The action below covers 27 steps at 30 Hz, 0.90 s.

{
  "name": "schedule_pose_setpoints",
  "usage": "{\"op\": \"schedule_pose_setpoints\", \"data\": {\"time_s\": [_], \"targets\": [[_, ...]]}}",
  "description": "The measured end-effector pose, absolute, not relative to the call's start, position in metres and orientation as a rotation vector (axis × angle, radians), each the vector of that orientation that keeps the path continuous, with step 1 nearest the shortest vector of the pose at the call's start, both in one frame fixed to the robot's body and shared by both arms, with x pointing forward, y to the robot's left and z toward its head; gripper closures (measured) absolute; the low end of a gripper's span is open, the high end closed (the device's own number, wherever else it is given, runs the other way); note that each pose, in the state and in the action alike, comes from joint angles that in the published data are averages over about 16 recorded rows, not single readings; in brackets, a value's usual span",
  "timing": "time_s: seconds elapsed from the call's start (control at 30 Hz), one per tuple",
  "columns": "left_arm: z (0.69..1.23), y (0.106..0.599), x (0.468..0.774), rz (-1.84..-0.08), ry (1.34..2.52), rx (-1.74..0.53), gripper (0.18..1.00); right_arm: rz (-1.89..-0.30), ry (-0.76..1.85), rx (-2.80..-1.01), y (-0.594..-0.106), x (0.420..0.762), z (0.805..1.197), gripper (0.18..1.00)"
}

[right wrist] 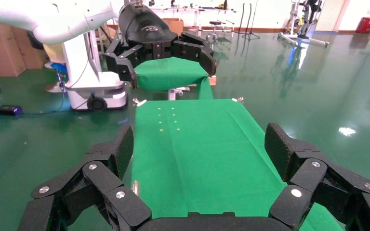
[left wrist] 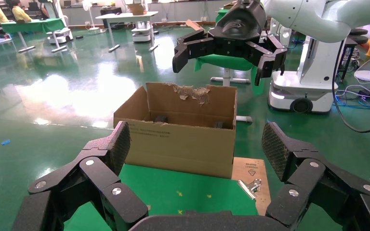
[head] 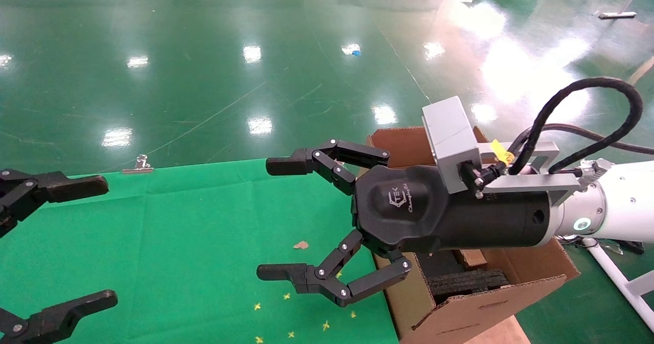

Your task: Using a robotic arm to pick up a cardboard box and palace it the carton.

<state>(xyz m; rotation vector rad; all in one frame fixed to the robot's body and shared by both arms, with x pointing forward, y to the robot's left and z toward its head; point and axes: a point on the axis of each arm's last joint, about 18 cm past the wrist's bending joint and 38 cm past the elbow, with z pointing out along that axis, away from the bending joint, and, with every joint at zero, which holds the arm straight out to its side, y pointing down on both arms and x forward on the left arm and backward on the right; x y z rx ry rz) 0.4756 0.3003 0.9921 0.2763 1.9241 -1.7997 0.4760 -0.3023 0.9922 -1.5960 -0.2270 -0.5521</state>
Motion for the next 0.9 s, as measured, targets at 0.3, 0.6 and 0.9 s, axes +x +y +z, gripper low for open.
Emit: {"op": "schedule_pose_setpoints", "data": {"time_s": [0.3,0.6,0.9], "targets": [[0.9921,0.3003,0.4756,-1.800,1.924,0.276,0.184,-0.552,-0.227,-1.596,-0.3023,0.4760,0.9922,0.178],[0.9921,0.3003,0.4756,-1.800,1.924,0.276,0.184,-0.552,-0.227,-1.596,-0.3023,0.4760,0.9922,0.178],[0.9921,0.3003,0.4756,-1.800,1.924,0.276,0.184,-0.552,-0.227,-1.596,-0.3023,0.4760,0.9922,0.178]]}}
